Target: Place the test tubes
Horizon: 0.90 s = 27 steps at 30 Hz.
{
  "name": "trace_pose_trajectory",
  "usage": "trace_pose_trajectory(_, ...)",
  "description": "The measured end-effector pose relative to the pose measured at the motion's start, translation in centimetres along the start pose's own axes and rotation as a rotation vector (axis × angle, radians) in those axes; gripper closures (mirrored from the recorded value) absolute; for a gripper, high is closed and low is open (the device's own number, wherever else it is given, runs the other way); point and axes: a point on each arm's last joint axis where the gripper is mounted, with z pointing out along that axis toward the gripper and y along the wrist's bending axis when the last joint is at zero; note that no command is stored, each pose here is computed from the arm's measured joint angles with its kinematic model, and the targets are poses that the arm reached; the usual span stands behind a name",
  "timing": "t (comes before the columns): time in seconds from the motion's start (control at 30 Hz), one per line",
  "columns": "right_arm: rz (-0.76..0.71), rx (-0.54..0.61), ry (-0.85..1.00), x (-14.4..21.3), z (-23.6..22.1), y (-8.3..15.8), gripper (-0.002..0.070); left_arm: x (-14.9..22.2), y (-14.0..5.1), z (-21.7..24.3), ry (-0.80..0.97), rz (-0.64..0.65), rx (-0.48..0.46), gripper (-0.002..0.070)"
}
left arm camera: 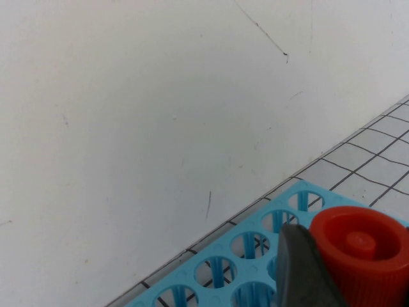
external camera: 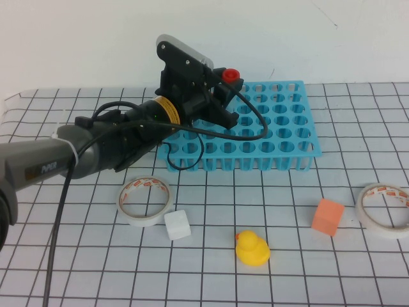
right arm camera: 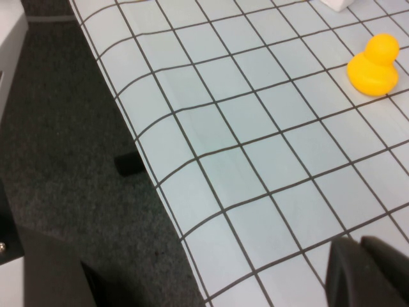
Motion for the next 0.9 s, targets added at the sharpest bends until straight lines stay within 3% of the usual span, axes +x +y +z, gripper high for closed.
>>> trace_pose_trajectory(0.6, 0.000, 0.000, 0.000, 0.0, 0.0, 0.0, 0.0678, -0.4, -0.1, 0.0, -0.039, -0.020, 0.005, 0.0412)
trace_pose_trajectory(0.9, 0.000, 0.000, 0.000, 0.0, 0.0, 0.0, 0.0678, 1.3, 0.2, 0.4, 0.009, -0.044, -0.015, 0.0413)
